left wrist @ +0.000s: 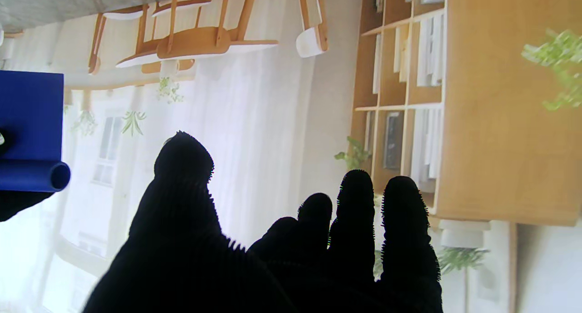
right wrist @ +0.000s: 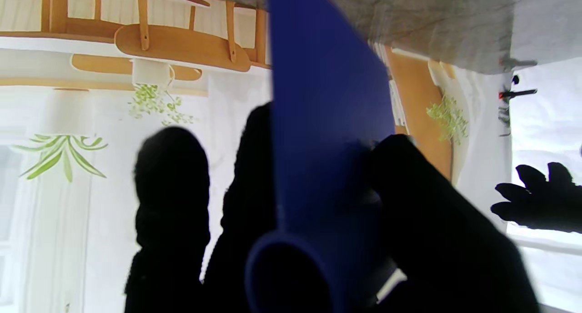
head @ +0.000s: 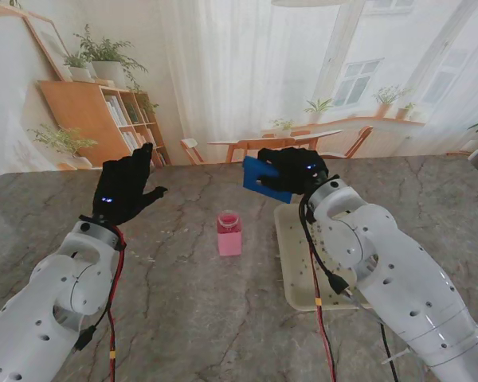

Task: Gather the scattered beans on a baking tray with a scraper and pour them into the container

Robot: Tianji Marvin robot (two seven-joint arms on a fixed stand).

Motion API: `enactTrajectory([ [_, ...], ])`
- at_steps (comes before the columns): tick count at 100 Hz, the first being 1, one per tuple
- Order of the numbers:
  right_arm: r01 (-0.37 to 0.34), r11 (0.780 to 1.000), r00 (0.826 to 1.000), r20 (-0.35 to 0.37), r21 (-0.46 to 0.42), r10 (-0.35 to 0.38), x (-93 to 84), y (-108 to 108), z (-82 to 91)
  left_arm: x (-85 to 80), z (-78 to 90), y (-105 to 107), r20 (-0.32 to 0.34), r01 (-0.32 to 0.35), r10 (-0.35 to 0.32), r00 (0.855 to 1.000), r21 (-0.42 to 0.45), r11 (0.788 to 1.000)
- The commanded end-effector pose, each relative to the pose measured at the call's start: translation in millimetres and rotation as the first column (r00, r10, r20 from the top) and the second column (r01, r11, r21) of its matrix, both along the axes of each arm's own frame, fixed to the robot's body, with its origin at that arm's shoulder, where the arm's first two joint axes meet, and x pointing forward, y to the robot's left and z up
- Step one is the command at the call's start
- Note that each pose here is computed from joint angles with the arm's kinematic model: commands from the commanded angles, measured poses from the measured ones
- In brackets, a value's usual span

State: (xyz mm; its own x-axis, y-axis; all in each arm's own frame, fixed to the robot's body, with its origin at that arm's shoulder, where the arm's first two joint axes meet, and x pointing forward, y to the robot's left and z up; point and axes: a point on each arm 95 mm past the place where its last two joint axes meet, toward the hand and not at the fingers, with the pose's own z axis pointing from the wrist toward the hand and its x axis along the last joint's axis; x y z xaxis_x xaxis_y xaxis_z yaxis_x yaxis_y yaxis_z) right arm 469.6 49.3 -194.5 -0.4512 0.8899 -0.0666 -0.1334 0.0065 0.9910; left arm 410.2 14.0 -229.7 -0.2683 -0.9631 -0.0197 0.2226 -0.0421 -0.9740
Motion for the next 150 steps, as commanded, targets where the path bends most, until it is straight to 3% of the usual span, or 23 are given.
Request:
enactTrajectory([
  [1,-0.007,0.999,1.0,-0.008,-0.035,0.007,-0.3,-8.8,-3.1,-6.0,-15.2,3.9,-0.037,0.0,-0.001,0.999,-0.02,1.0],
  [32,-0.024,0.991,0.999,-0.025,-0.132,0.021,8.7,-33.5,-19.4,-26.3,-44.0,11.5,-0.094,-0.017,-0.001,0.996,-0.187,0.982],
  [49,-0.009,0.988,0.999,-0.044,-0.155,0.002,15.9,-43.2,-32.8,-41.8,-46.5,4.1,-0.067,0.031,-0.055,0.996,-0.314,0.949],
  [64,0.009,0.987,0.997,-0.079,-0.162,-0.022,22.5,-50.4,-46.6,-58.1,-44.2,-10.3,0.009,0.117,-0.124,0.992,-0.39,0.913],
  [83,0.042,0.984,0.992,-0.107,-0.173,-0.061,26.5,-60.6,-61.6,-70.0,-42.5,-40.3,0.072,0.26,-0.254,0.964,-0.44,0.86],
  [104,0.069,0.981,0.989,-0.117,-0.183,-0.092,24.9,-72.7,-71.3,-68.9,-41.3,-70.7,0.091,0.371,-0.371,0.924,-0.445,0.815],
  [125,0.082,0.98,0.985,-0.138,-0.18,-0.108,21.5,-82.7,-79.9,-63.7,-47.5,-85.9,0.041,0.406,-0.444,0.895,-0.486,0.774],
  [150,0.059,0.977,0.983,-0.16,-0.203,-0.092,20.7,-89.7,-89.2,-65.0,-50.4,-87.7,0.034,0.415,-0.461,0.887,-0.497,0.762],
])
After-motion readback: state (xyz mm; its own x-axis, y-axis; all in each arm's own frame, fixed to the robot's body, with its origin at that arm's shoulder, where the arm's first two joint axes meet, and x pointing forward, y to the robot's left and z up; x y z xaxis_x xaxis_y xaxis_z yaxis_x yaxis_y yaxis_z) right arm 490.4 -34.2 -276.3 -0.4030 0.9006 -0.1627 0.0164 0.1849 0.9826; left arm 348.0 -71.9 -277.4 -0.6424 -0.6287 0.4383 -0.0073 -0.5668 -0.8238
